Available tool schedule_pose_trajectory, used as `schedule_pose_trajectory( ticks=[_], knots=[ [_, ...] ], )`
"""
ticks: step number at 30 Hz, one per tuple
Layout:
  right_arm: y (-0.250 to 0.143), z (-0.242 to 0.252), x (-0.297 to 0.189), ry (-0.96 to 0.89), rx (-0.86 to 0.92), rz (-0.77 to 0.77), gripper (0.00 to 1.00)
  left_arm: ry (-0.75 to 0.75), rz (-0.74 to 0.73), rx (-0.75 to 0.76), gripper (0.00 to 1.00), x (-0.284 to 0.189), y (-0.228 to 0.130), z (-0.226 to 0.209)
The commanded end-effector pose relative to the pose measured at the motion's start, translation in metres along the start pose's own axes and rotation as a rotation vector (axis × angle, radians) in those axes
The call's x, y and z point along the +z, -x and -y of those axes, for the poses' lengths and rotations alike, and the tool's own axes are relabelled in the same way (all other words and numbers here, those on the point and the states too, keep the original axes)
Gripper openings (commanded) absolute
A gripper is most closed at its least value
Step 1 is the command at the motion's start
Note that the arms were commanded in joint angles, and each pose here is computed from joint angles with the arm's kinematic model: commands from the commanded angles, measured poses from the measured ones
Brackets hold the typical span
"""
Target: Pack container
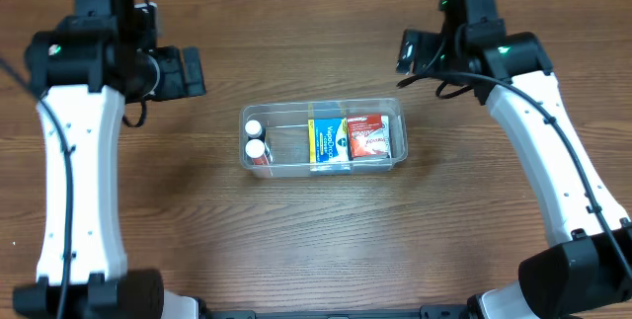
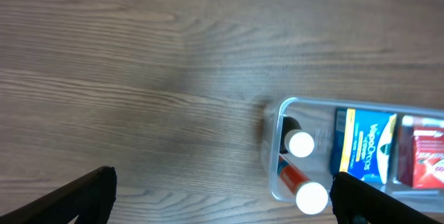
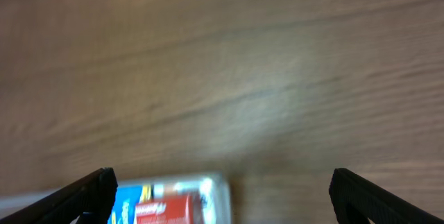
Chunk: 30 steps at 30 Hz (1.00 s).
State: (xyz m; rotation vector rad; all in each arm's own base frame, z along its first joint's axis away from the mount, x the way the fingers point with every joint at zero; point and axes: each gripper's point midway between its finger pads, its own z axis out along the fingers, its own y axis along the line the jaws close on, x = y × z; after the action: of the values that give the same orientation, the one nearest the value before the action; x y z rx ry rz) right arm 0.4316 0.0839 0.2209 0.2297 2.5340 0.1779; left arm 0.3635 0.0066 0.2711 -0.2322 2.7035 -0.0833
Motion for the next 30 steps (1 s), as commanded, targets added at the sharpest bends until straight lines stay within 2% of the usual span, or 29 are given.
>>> schedule_pose_trajectory(
  ticks=[1,5,8,12,16,22,27,30],
  knots=[
    [0.016,0.025,-0.003,-0.038,0.036,0.038,1.00,-0.019,-0.110,0.058,1.00,0.041,-0.003,0.005],
    [0.002,0.040,-0.006,-0.074,0.049,-0.023,1.00,-0.020,-0.174,0.078,1.00,0.061,-0.008,0.004],
    [-0.002,0.045,-0.021,-0.095,0.087,-0.019,1.00,-0.070,-0.177,0.124,1.00,0.057,-0.011,0.012],
    [-0.004,0.053,-0.055,-0.127,0.106,0.038,1.00,-0.087,-0.142,0.146,1.00,0.027,-0.018,0.015],
    [-0.028,0.061,-0.093,-0.101,0.112,0.107,1.00,-0.108,0.004,0.208,1.00,-0.023,-0.030,0.024],
    [-0.095,0.085,-0.115,-0.082,0.118,0.198,1.00,-0.127,0.181,0.247,1.00,-0.054,-0.095,0.017],
    [-0.150,0.101,-0.113,-0.085,0.116,0.169,1.00,-0.135,0.304,0.243,1.00,-0.058,-0.154,0.006],
    [-0.163,0.106,-0.112,-0.102,0.112,0.125,1.00,-0.150,0.328,0.183,1.00,-0.058,-0.168,0.003]
  ],
)
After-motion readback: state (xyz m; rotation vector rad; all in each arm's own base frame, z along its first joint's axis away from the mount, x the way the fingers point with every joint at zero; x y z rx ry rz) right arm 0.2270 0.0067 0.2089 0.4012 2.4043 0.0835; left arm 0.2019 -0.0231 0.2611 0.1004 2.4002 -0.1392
